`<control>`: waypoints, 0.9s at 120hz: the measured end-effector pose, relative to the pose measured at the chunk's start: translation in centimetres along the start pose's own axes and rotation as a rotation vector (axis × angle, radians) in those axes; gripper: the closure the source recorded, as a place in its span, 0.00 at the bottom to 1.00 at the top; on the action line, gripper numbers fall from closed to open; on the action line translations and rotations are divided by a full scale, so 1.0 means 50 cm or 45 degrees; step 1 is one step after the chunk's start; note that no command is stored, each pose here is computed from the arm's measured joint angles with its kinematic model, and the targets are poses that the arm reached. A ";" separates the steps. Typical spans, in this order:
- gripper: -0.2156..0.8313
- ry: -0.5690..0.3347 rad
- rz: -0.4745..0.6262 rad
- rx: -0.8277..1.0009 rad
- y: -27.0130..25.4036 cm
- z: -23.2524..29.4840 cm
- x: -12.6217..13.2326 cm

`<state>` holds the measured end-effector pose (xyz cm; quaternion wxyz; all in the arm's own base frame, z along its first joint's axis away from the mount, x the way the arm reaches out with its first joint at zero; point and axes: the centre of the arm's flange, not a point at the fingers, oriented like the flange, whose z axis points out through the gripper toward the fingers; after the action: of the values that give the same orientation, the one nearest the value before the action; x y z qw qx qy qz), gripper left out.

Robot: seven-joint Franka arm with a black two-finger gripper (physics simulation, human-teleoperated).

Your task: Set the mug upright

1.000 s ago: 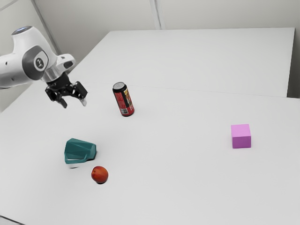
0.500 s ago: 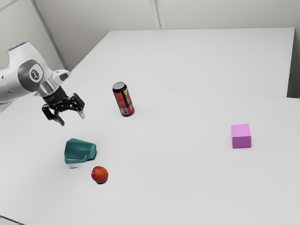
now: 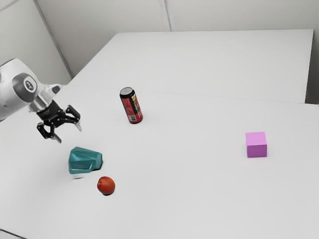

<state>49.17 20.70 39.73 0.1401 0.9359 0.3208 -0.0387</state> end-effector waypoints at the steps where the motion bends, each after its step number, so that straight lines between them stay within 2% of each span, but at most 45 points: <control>1: 0.21 -0.002 -0.004 -0.006 -0.002 0.002 0.002; 15: 0.21 -0.029 -0.037 -0.083 -0.017 0.025 0.017; 34: 0.21 -0.073 -0.011 -0.156 -0.007 0.062 0.021; 68: 0.21 -0.109 0.021 -0.208 -0.059 0.064 0.023; 90: 0.21 -0.174 0.034 -0.242 -0.104 0.064 0.017; 108: 0.21 -0.239 0.088 -0.263 -0.101 0.081 0.011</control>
<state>46.60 23.65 34.57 0.2663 0.9192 0.2762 -0.0881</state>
